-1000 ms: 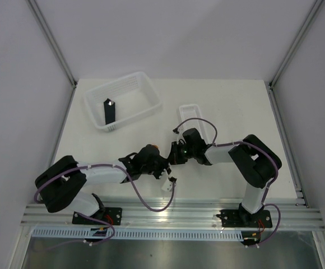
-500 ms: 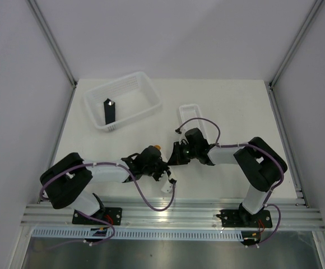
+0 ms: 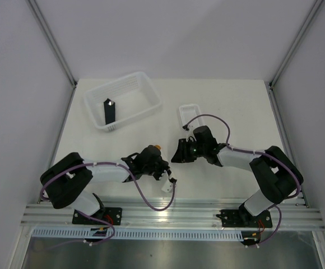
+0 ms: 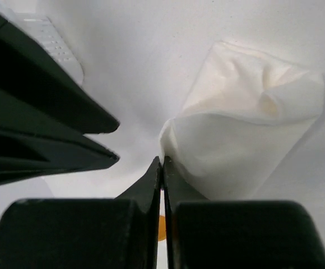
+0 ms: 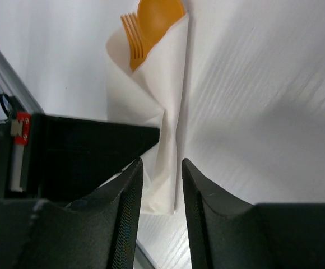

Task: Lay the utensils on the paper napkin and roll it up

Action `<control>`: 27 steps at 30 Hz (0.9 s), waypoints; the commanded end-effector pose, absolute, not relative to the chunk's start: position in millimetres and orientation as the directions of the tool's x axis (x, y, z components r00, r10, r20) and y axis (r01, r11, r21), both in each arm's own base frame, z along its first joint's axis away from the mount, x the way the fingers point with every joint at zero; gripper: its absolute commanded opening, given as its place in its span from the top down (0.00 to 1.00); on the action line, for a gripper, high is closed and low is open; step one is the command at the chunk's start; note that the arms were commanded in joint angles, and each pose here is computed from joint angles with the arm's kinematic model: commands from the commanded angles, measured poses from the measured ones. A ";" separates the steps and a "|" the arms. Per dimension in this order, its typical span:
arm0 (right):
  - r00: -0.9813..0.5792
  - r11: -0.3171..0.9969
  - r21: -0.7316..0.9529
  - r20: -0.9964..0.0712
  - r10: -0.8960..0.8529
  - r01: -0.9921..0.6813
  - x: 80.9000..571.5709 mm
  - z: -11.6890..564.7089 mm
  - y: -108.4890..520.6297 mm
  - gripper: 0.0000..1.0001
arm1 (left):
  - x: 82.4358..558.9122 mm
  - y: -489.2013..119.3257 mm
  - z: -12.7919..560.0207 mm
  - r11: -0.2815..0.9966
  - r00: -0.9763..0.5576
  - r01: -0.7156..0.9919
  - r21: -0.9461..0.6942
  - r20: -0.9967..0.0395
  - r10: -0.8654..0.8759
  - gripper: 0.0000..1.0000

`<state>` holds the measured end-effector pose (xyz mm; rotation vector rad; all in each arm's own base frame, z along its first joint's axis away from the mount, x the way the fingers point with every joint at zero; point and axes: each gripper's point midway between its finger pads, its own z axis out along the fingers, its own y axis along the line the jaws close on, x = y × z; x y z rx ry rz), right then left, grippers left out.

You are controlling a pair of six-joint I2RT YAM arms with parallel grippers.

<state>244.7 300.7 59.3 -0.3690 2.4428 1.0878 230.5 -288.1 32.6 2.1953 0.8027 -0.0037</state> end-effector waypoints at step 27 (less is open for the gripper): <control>-0.846 0.498 0.712 -0.526 -0.089 -0.495 215.9 60.6 317.5 0.63 | 241.5 -302.4 48.8 -0.447 0.831 0.499 0.743 -0.263 0.490 0.99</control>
